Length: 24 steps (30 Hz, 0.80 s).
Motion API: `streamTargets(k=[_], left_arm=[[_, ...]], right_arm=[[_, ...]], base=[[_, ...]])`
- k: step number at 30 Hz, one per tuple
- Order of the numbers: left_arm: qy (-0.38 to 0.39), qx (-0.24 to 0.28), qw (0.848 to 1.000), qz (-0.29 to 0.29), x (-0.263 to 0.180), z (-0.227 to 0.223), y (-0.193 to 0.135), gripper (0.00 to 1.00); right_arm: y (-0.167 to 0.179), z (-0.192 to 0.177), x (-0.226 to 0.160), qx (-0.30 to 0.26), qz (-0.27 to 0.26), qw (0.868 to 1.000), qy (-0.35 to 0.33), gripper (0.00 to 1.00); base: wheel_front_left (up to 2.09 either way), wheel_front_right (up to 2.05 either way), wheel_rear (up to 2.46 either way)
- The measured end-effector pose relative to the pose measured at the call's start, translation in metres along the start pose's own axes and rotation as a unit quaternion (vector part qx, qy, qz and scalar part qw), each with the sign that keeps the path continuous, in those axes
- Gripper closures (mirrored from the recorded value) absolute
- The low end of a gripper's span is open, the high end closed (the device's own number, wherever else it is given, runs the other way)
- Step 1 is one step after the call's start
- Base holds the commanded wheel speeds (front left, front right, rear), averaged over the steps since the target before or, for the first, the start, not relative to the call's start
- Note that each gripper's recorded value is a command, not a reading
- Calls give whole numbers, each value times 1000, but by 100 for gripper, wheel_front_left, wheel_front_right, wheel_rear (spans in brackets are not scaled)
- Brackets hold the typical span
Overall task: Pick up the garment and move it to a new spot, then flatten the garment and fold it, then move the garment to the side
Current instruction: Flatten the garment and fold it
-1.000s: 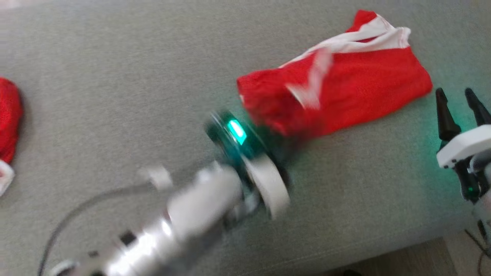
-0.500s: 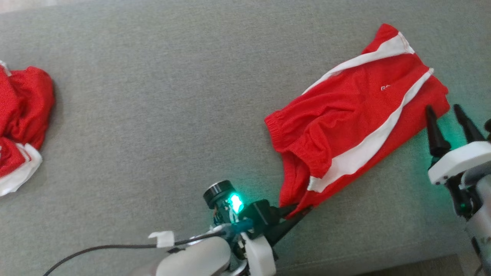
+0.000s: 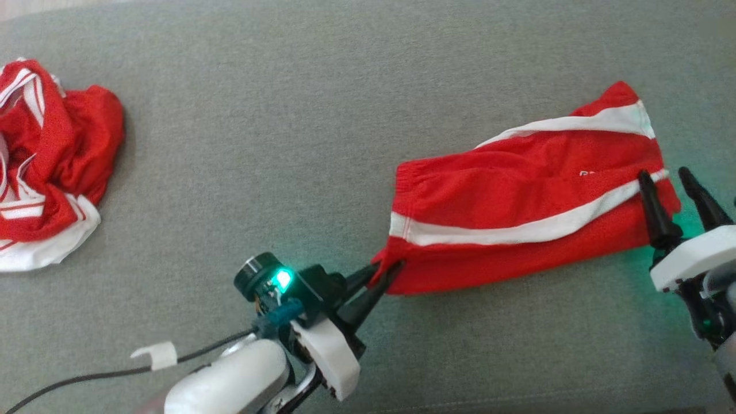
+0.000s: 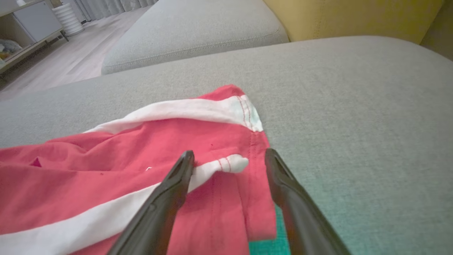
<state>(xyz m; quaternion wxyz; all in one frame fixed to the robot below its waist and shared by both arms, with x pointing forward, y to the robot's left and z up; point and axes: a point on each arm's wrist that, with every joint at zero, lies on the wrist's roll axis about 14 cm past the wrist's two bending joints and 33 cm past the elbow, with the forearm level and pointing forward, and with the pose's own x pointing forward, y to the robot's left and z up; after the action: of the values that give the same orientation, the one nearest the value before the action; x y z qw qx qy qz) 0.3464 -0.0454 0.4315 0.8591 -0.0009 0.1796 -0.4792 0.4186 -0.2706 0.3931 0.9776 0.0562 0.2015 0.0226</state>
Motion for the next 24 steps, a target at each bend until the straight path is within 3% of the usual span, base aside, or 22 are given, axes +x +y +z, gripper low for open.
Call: streamTargets(k=[5,6,8,9,17,18,19,20,24], left_arm=[[-7,-21,1000,9,-2,2,5,100],[-7,-23,1000,10,-2,2,6,100],[-9,-25,999,18,-3,1,9,100],[-10,-26,999,20,-4,2,10,100],[-49,-21,998,35,-5,21,19,100],[-68,-18,997,33,-2,33,22,100],[-68,-18,997,33,-2,33,22,100],[-91,-4,995,27,4,52,29,100],[-163,56,985,25,21,124,63,100]], right_arm=[[8,-13,6,11,9,1000,21,0],[9,-16,7,14,11,1000,26,4],[14,-23,9,17,17,999,35,75],[17,-25,10,16,21,999,38,100],[25,13,21,-6,41,999,-21,100],[26,41,28,-21,47,997,-56,100],[26,41,28,-21,47,997,-56,100],[27,77,36,-39,51,993,-99,100],[35,164,57,-89,59,976,-190,100]], base=[[0,0,0],[0,0,0],[0,0,0],[0,0,0],[0,0,0],[0,0,0],[0,0,0],[0,0,0],[0,0,0]])
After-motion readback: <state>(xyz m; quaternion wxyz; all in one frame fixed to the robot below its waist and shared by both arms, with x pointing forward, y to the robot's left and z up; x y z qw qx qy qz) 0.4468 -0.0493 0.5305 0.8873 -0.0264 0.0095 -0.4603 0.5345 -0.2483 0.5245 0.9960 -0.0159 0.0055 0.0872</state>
